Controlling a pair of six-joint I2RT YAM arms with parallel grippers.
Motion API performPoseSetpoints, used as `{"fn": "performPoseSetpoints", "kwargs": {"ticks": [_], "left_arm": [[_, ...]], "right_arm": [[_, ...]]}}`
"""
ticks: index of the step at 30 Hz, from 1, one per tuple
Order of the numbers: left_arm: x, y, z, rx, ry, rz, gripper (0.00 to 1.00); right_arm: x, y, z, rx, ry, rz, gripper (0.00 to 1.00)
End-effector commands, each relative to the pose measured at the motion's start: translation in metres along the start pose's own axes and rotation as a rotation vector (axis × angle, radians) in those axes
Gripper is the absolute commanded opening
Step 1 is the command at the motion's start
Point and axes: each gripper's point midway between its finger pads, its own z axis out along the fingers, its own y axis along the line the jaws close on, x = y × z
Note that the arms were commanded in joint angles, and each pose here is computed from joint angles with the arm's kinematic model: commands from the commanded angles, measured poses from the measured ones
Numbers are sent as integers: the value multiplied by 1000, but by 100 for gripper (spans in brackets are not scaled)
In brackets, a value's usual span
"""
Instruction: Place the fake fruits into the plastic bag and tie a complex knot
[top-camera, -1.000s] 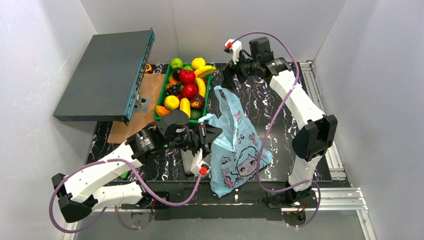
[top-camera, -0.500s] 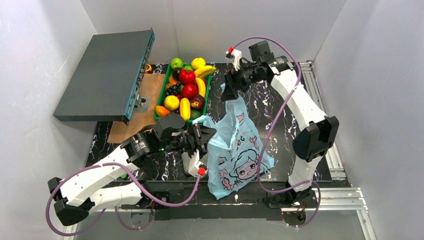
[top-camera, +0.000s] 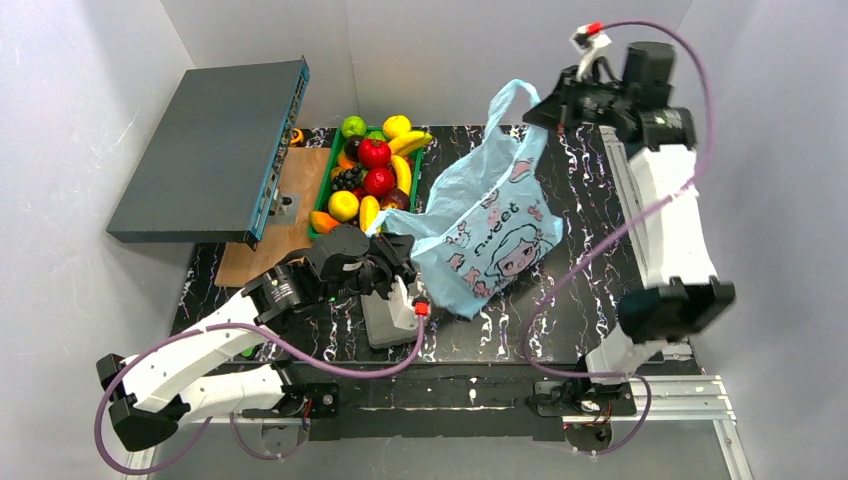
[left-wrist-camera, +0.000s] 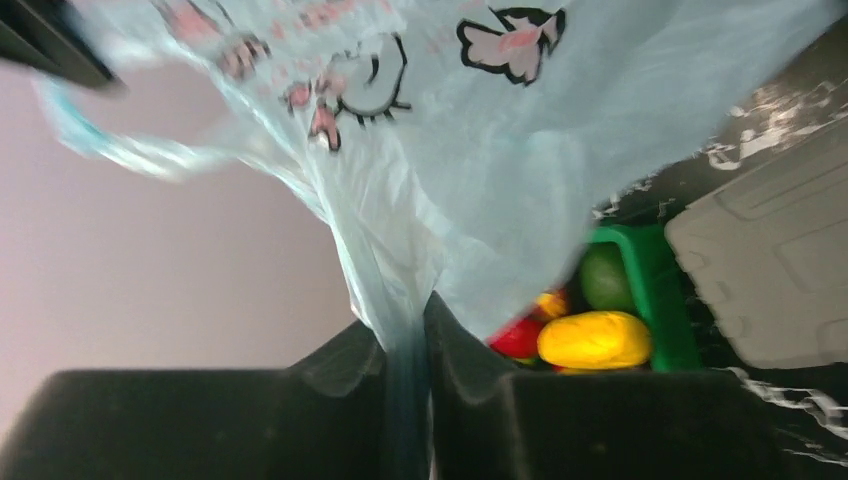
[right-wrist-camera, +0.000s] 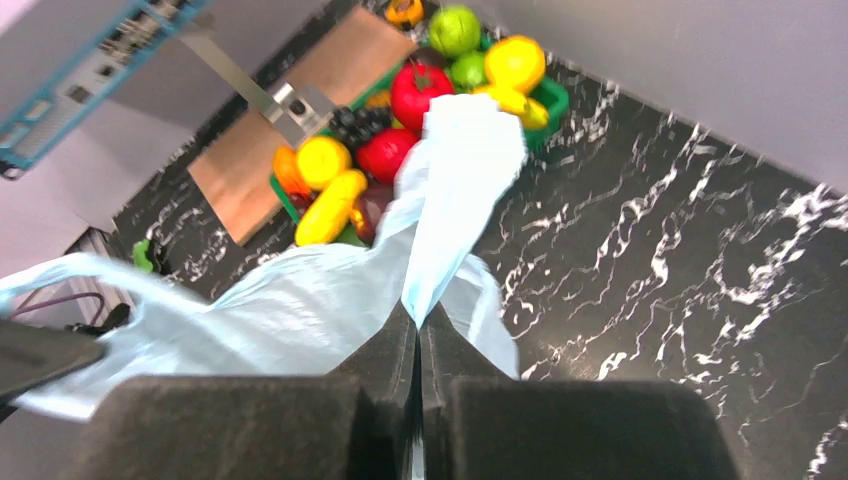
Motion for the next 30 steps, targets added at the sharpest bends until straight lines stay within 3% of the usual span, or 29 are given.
{"fn": "performPoseSetpoints", "kwargs": {"ticks": [1, 3, 5, 8, 11, 14, 16, 18, 20, 23, 27, 30], "left_arm": [[12, -9, -14, 6, 84, -259, 24], [-8, -25, -23, 102, 10, -460, 42], [-32, -35, -34, 197, -66, -659, 70], [-63, -16, -54, 225, -183, -1004, 95], [-84, 12, -71, 264, -290, -1277, 98], [-82, 55, -79, 227, -362, -1443, 98], [-78, 82, -76, 199, -409, -1510, 92], [-77, 91, -61, 213, -442, -1501, 68], [-67, 87, -32, 236, -397, -1522, 49], [-60, 88, 3, 268, -368, -1505, 29], [-72, 104, 25, 225, -405, -1425, 26], [-86, 94, 37, 249, -361, -1410, 25]], "right_arm": [[-41, 98, -59, -251, -225, -223, 1], [-25, 109, -63, -294, -214, -226, 1], [-10, 113, -63, -305, -209, -244, 1], [1, 123, -67, -320, -221, -267, 1], [9, 135, -70, -330, -230, -311, 1], [16, 144, -72, -340, -231, -336, 1], [20, 149, -73, -348, -230, -340, 1], [22, 153, -73, -353, -230, -331, 1], [23, 157, -74, -355, -234, -333, 1], [24, 159, -76, -342, -236, -326, 1], [26, 159, -79, -323, -231, -316, 1], [25, 162, -80, -327, -236, -293, 1]]}}
